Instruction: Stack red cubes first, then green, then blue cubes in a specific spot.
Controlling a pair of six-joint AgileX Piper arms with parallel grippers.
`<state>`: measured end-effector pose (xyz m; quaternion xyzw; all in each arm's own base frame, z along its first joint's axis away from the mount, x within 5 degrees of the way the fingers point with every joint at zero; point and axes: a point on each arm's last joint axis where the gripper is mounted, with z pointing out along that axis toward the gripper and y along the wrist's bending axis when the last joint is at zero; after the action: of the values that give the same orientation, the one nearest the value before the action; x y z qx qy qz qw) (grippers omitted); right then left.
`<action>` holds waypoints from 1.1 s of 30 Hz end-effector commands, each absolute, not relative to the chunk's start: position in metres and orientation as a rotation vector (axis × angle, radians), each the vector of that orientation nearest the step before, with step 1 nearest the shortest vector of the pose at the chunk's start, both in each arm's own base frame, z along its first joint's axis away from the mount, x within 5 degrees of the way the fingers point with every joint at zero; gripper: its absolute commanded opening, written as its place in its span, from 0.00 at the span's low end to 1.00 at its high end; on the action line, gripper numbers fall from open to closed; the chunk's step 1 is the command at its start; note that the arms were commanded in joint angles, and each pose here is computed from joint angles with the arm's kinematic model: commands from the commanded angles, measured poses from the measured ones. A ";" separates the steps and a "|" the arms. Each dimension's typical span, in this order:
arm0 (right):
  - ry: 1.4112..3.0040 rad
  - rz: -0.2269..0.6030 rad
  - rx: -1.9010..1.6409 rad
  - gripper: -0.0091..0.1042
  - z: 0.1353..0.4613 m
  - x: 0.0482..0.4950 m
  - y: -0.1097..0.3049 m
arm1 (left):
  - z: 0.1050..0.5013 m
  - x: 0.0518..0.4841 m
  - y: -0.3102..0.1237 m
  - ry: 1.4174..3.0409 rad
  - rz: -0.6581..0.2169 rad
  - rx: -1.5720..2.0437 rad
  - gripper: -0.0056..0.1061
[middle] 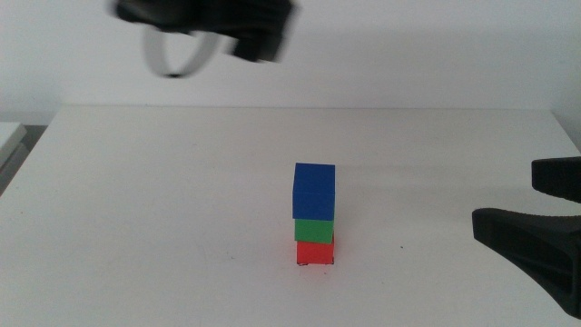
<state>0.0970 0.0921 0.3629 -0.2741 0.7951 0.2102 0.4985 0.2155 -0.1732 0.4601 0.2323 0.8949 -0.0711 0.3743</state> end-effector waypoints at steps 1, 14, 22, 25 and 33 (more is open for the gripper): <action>1.912 0.500 -0.675 0.89 0.362 0.097 0.092 | 0.470 0.198 -0.141 2.247 -0.131 0.563 0.87; 1.910 0.501 -0.675 0.89 0.363 0.097 0.092 | 0.461 0.107 -0.007 2.055 0.046 0.184 0.86; 1.910 0.501 -0.675 0.89 0.363 0.097 0.092 | 0.471 0.099 -0.014 1.900 -0.092 0.150 0.86; 1.910 0.501 -0.675 0.89 0.363 0.097 0.092 | 0.478 0.101 -0.015 1.817 -0.111 0.139 0.86; 1.910 0.501 -0.675 0.89 0.363 0.097 0.092 | 0.483 0.102 -0.014 1.759 -0.100 0.136 0.86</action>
<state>0.0970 0.0921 0.3629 -0.2741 0.7951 0.2102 0.4985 0.1030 -0.0138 0.4812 0.0610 0.7760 -0.0388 0.6265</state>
